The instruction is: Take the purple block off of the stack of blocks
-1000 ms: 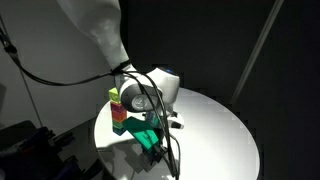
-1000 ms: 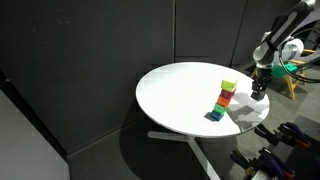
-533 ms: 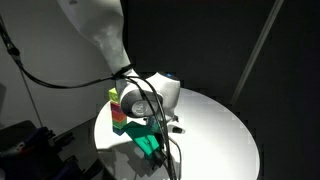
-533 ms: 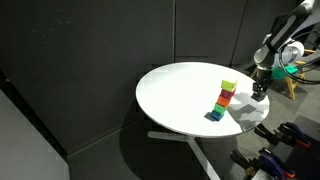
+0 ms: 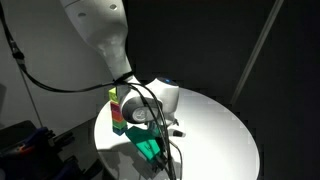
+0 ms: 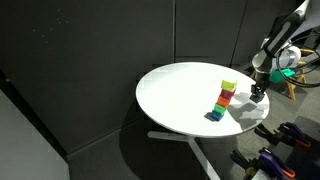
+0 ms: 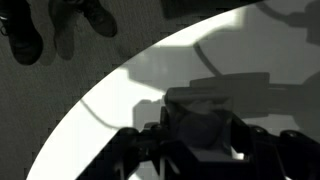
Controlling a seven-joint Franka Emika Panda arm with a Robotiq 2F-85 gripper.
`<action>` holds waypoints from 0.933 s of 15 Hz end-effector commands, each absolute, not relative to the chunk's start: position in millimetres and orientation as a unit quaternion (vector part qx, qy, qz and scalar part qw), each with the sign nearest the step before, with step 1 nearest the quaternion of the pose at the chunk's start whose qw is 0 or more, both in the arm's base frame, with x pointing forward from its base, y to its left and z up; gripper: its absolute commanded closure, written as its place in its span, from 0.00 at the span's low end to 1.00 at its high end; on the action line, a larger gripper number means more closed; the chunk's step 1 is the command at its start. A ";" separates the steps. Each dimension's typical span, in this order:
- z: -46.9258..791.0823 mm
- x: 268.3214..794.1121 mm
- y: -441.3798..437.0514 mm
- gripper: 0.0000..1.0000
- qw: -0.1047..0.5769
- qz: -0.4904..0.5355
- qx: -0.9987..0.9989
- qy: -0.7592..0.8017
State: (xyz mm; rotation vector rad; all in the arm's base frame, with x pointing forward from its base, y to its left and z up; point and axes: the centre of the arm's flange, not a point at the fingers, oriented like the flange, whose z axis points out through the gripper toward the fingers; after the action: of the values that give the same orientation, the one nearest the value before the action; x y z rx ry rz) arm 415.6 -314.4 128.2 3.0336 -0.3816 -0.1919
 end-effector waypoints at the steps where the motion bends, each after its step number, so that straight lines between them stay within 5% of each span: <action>1: 122.1 422.1 -322.7 0.71 0.045 -0.056 0.988 -0.134; 14: 115.4 423.1 -323.9 0.71 0.046 -0.061 0.988 -0.137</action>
State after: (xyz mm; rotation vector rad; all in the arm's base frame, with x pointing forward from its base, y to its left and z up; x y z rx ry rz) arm 418.5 -317.2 115.6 3.0262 -0.3914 -0.2048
